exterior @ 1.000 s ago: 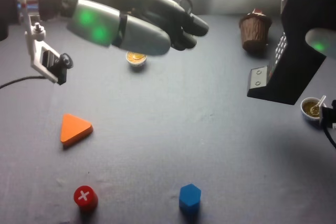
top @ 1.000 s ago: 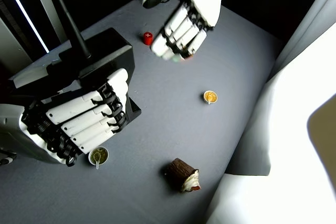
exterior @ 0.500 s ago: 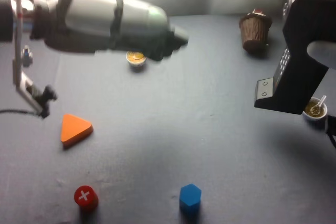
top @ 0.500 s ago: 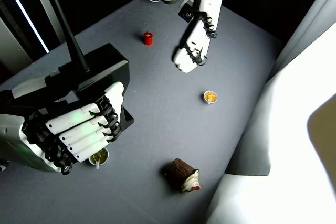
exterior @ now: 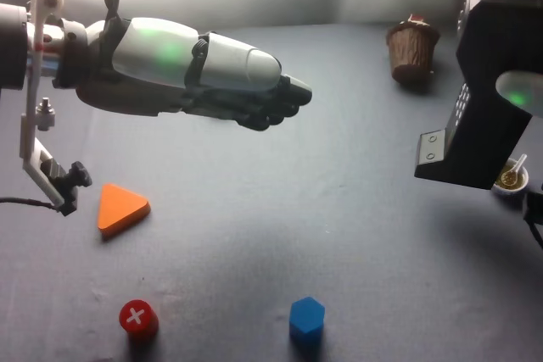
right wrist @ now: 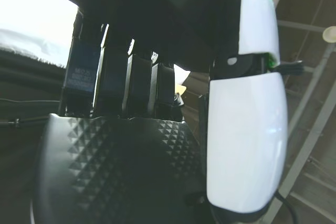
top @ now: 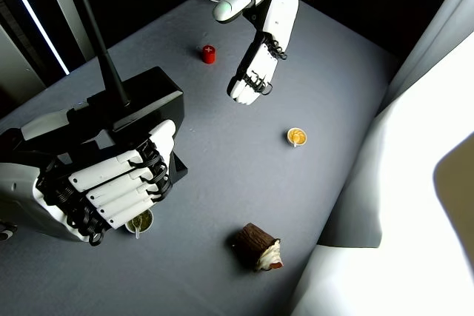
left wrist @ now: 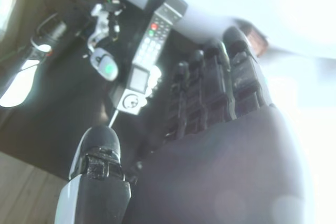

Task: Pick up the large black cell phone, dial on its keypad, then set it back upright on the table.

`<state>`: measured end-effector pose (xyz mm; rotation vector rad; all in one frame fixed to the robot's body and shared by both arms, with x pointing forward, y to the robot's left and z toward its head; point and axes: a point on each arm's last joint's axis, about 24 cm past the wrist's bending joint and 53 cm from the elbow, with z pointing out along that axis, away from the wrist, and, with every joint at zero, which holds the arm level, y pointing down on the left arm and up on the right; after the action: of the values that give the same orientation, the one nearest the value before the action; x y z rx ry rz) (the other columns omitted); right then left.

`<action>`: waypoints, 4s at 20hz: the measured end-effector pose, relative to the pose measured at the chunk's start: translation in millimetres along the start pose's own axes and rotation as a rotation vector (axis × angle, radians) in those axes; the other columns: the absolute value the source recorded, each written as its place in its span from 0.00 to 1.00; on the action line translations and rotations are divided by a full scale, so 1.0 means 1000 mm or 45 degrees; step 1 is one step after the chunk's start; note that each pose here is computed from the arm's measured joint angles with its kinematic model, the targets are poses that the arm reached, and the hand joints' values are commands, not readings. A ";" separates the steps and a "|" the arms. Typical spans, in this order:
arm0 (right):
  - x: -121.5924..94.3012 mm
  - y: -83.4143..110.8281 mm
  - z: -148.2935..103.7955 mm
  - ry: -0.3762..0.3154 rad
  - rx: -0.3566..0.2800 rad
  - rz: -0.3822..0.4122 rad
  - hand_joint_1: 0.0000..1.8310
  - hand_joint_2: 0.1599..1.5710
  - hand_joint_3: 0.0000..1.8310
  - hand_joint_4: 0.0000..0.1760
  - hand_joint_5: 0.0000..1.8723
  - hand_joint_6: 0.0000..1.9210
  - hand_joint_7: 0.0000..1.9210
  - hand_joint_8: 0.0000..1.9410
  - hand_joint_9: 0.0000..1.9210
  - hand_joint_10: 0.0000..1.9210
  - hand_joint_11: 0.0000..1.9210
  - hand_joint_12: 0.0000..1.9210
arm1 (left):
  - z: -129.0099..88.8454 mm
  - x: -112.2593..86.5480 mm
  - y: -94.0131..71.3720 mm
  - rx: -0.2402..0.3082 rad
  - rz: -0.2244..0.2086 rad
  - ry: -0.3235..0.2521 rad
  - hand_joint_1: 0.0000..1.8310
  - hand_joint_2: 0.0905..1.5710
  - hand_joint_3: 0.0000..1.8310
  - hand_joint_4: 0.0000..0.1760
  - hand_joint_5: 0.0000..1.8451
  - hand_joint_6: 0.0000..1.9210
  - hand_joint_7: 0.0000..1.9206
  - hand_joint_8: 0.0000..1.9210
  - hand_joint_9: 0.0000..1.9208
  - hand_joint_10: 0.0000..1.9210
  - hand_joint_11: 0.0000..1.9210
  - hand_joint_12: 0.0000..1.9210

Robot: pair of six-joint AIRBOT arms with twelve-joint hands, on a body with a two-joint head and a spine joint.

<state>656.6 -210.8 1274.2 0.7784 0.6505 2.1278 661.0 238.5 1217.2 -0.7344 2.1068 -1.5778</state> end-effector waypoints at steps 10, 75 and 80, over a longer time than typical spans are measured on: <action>0.004 -0.002 -0.005 0.006 -0.039 0.016 0.76 0.66 0.00 0.00 0.57 0.34 0.49 0.52 0.50 0.65 0.55 0.52 | 0.005 0.021 -0.004 0.014 0.004 0.056 0.00 0.74 0.00 0.00 0.06 0.00 0.08 0.01 0.08 0.01 0.00 0.24; -0.009 -0.030 -0.033 -0.010 0.071 -0.023 0.76 0.67 0.00 0.00 0.56 0.36 0.49 0.52 0.50 0.66 0.54 0.53 | 0.009 0.031 -0.005 0.015 0.003 0.082 0.00 0.75 0.00 0.00 0.07 0.00 0.09 0.00 0.08 0.00 0.00 0.22; -0.009 -0.032 -0.034 -0.002 0.073 -0.028 0.76 0.67 0.00 0.00 0.56 0.36 0.49 0.51 0.50 0.67 0.55 0.54 | 0.009 0.031 -0.005 0.015 0.002 0.083 0.00 0.74 0.00 0.00 0.07 0.00 0.09 0.00 0.08 0.00 0.00 0.19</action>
<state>652.8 -205.7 1227.3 0.8000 0.7194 2.0964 643.1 211.3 1219.0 -0.6862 2.1410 -1.6329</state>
